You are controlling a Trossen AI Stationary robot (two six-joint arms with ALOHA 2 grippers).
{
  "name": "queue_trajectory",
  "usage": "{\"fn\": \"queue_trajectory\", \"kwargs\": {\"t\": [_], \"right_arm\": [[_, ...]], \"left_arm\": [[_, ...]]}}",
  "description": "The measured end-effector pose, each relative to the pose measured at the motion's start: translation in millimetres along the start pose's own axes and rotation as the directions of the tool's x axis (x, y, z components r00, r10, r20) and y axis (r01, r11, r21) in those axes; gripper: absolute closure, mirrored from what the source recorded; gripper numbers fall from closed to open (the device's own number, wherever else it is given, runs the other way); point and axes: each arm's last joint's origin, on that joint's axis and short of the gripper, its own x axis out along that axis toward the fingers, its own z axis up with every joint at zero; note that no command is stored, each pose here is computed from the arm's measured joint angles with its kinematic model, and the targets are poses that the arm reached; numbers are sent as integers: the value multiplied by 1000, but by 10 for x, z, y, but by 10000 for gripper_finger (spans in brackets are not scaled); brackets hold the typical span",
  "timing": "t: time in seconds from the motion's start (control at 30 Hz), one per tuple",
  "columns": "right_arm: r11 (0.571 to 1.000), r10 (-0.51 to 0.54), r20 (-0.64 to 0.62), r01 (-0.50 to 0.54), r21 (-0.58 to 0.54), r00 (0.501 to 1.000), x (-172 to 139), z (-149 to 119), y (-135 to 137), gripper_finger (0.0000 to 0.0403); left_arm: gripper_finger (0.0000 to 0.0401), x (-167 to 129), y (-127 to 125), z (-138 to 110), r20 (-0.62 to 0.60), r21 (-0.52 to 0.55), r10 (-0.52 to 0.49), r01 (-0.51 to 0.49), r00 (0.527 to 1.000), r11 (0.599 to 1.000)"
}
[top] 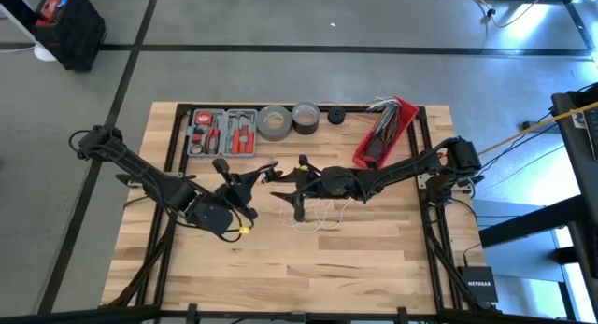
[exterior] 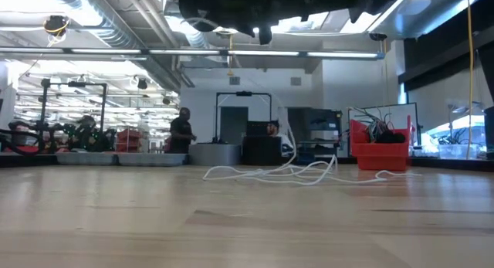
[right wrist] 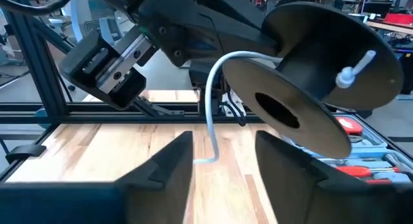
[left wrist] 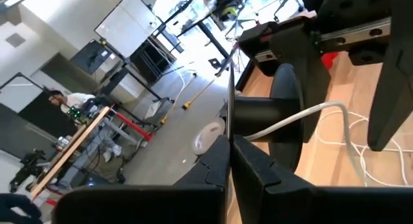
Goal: Coil cords
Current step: Uncoil the white wire from the spool
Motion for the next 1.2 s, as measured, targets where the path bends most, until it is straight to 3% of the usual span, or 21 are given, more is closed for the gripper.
{"fn": "queue_trajectory", "kwargs": {"t": [0.1, 0.23, 0.3, 0.53, 0.73, 0.87, 1.0, 1.07, 1.2], "right_arm": [[1000, 0, -2, 0, -7, 1000, 0, -2, 0, 266], [999, 18, -15, -19, -48, 1000, 0, -14, 5, 361], [997, 52, -13, -53, -61, 999, -1, -13, 16, 390], [991, 123, -15, -123, -58, 992, 2, -21, 42, 398], [985, 133, -111, -144, -94, 985, 142, -147, 62, 399], [980, -47, -252, -4, -200, 966, 192, -270, -34, 398], [949, -210, -377, 96, -301, 902, 134, -385, -138, 400], [935, -262, -398, 129, -330, 879, 117, -411, -154, 398], [930, -285, -357, 166, -328, 890, 117, -340, -152, 396]], "left_arm": [[396, -1, 0, -1, 0, 2, 1, -1, 1000, 1000], [396, -1, 0, -2, -1, 1, 1, -1, 1000, 1000], [396, -1, 0, -2, 0, -5, 1, -1, 1000, 1000], [396, 64, 36, 65, 9, -140, 31, -29, 999, 990], [396, 90, 41, 64, 7, -153, 17, -16, 1000, 988], [396, 57, 21, 62, 15, -135, -1, 3, 1000, 991], [396, 8, 29, 76, 25, -124, 16, -13, 1000, 992], [396, -9, 39, 82, 28, -115, 24, -20, 999, 993], [396, -16, 31, 76, 28, -90, 17, -14, 999, 996]]}}
